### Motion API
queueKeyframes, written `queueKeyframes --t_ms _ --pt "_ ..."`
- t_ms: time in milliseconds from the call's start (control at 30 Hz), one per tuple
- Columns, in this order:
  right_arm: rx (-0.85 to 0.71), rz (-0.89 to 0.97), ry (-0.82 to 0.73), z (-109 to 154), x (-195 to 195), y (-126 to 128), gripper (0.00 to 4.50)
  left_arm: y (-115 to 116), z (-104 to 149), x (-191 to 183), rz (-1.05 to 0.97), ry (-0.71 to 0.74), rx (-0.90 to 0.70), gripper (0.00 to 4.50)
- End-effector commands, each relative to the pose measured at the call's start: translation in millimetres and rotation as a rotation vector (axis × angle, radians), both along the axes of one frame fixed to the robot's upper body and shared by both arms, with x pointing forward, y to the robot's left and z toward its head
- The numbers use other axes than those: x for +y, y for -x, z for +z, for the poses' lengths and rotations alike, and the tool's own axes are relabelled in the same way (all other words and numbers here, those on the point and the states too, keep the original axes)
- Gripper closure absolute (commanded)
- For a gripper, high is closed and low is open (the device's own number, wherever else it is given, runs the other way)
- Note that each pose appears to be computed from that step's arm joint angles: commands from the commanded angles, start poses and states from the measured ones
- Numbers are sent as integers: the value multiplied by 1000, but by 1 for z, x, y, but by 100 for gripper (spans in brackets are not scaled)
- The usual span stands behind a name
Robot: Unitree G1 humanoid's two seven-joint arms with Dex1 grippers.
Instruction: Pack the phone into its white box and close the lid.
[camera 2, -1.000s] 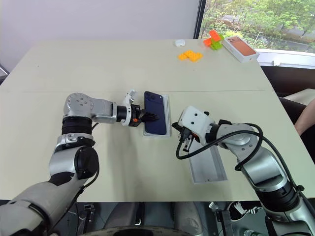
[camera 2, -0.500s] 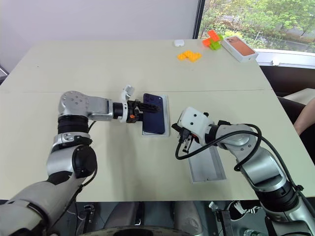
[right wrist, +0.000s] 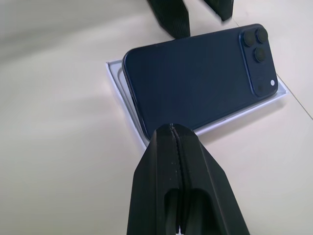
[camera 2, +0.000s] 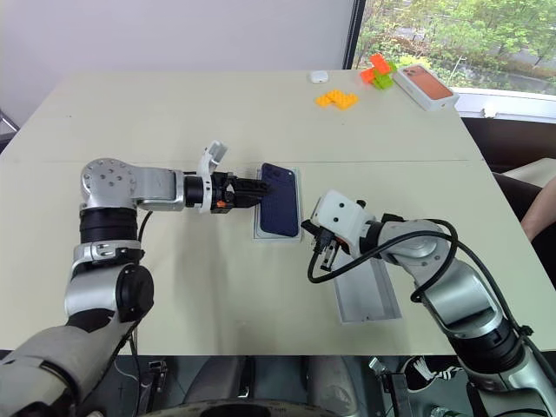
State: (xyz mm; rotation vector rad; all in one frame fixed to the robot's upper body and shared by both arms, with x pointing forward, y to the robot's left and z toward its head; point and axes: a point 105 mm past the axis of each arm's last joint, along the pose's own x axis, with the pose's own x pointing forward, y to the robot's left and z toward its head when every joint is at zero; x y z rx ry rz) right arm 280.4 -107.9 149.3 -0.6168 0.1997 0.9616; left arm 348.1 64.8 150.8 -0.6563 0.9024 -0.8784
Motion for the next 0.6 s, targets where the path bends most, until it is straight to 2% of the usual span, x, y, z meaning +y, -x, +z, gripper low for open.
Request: queueKeyframes --t_ms 33,600 --pt "-47 19 -13 11 3 1 450 0 4 -2 -5 1 -9 83" --pt "-51 27 -13 11 4 0 450 0 16 27 44 -39 -81 83"
